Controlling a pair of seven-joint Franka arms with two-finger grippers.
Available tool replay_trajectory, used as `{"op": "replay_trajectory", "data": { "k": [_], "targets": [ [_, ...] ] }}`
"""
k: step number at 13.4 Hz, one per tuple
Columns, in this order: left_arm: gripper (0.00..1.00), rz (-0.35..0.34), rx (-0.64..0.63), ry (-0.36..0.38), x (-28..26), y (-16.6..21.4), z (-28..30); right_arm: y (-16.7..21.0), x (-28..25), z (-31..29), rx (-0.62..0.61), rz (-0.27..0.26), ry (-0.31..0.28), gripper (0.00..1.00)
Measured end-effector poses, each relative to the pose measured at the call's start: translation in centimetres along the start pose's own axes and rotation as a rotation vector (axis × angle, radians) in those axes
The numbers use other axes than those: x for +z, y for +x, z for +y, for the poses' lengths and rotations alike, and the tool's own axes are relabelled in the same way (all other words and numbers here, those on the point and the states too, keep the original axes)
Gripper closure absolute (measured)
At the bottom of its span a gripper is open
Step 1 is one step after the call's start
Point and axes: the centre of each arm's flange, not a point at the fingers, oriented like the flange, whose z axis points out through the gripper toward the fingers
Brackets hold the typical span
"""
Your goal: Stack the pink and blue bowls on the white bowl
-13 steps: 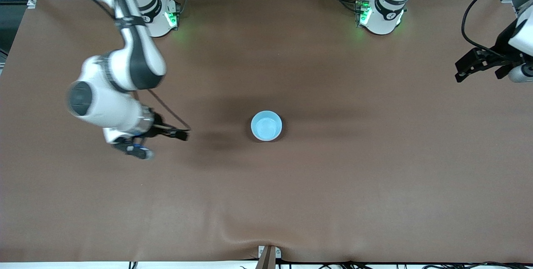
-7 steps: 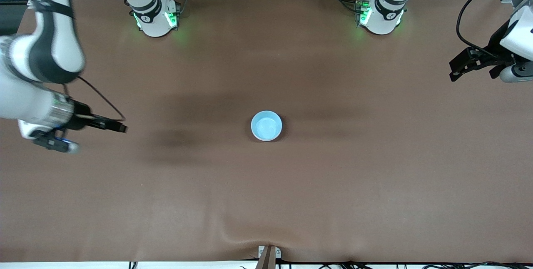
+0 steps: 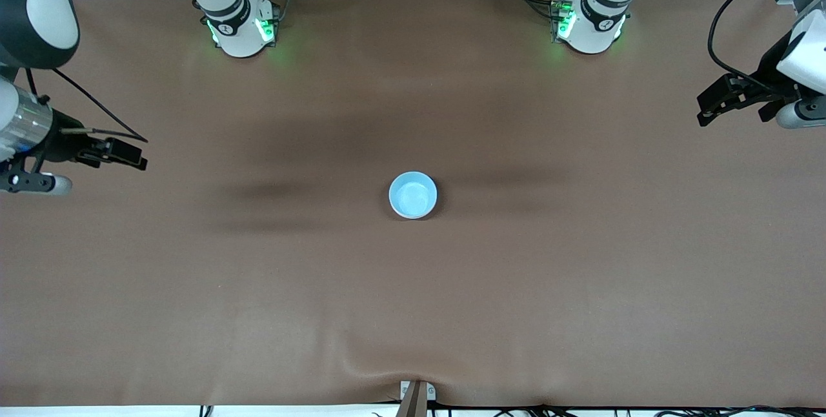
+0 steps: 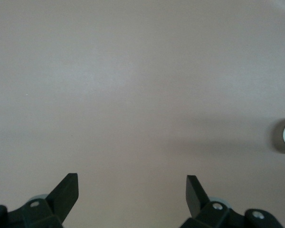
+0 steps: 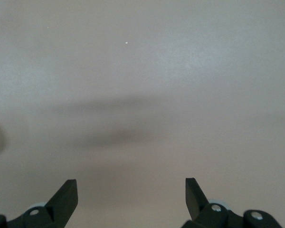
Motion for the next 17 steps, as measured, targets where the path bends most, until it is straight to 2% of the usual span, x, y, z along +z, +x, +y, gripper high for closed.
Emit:
{"op": "replay_trajectory", "data": {
  "k": [4, 7, 17],
  "targets": [
    [0.0, -0.027, 0.003, -0.005, 0.2, -0.3, 0.1, -1.6, -4.3, -0.1, -0.027, -0.029, -0.031, 0.0],
    [0.0, -0.031, 0.007, -0.004, 0.3, -0.4, 0.3, -2.7, -7.1, -0.4, -0.032, -0.021, -0.038, 0.0],
    [0.0, -0.03, 0.013, -0.005, -0.6, -0.6, 0.6, -3.2, -8.2, -0.2, 0.027, -0.01, -0.039, 0.0]
  ]
}}
